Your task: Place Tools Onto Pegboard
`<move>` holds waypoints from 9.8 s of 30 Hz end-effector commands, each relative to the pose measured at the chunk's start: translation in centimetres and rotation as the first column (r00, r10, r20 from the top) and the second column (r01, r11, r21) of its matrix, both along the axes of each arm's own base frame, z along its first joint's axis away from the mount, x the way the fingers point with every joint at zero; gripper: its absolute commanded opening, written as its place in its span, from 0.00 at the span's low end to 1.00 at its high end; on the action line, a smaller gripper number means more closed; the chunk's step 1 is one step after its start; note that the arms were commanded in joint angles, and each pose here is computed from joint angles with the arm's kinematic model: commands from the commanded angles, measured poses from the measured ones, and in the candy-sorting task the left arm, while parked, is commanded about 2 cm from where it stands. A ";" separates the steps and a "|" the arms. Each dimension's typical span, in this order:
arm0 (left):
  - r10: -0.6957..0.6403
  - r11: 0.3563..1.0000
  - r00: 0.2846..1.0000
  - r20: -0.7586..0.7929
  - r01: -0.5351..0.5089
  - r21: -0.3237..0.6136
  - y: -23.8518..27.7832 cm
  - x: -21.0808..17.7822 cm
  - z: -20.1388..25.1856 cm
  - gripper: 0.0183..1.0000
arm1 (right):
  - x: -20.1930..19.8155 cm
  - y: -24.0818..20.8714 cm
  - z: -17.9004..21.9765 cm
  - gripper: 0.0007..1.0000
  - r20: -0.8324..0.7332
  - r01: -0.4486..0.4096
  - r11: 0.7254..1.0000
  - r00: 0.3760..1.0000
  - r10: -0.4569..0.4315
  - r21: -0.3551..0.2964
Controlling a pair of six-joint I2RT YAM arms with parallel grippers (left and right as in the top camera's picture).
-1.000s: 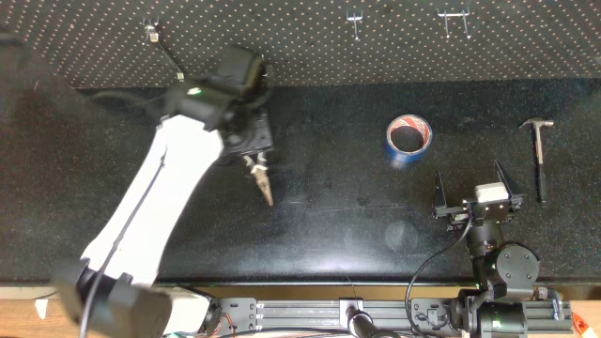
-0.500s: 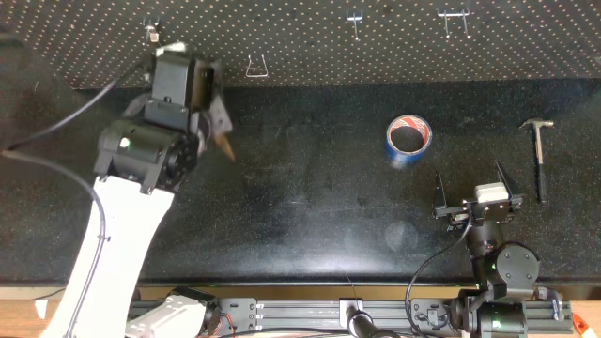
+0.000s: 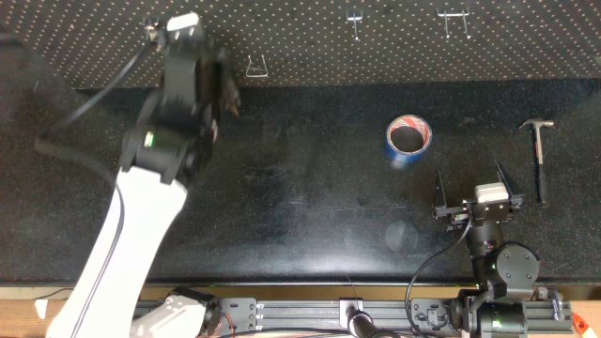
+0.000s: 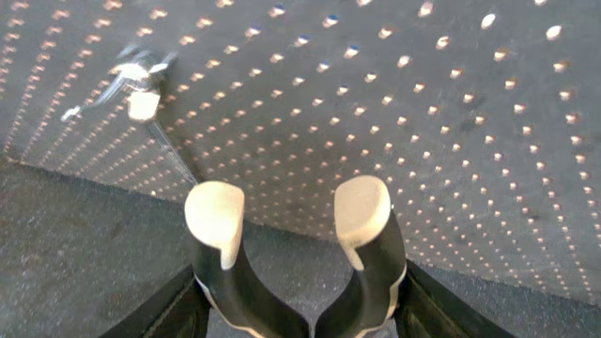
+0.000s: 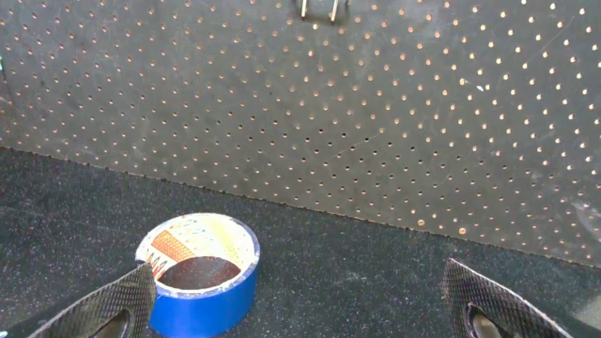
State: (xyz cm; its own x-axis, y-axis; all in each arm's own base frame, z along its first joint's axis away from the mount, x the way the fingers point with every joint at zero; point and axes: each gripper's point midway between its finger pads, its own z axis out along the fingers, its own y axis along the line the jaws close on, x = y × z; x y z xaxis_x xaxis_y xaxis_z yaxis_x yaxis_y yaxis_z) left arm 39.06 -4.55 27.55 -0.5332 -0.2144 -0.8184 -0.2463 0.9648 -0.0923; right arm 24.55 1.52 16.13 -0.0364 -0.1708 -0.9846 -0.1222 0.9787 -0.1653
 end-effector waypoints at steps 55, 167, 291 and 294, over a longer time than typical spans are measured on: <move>-0.210 0.976 0.934 0.289 0.185 0.112 -4.7 10.4 -9.5 0.01 | 0.0 -0.3 -0.1 1.00 0.001 0.013 1.000 1.000 -0.013 -0.007; -0.049 0.999 0.824 0.564 0.051 0.013 6.6 -14.4 -10.3 1.00 | 0.0 -0.3 -0.1 1.00 0.001 0.013 1.000 1.000 -0.013 -0.007; -0.250 0.961 0.851 0.462 0.158 0.229 4.5 -14.4 -12.0 1.00 | 12.0 12.2 -7.3 0.99 -0.910 0.087 0.984 0.399 0.112 0.159; -0.250 0.961 0.851 0.462 0.158 0.229 4.5 -14.4 -12.0 1.00 | 11.4 12.2 -8.4 0.99 -0.935 0.098 0.986 0.341 0.094 0.135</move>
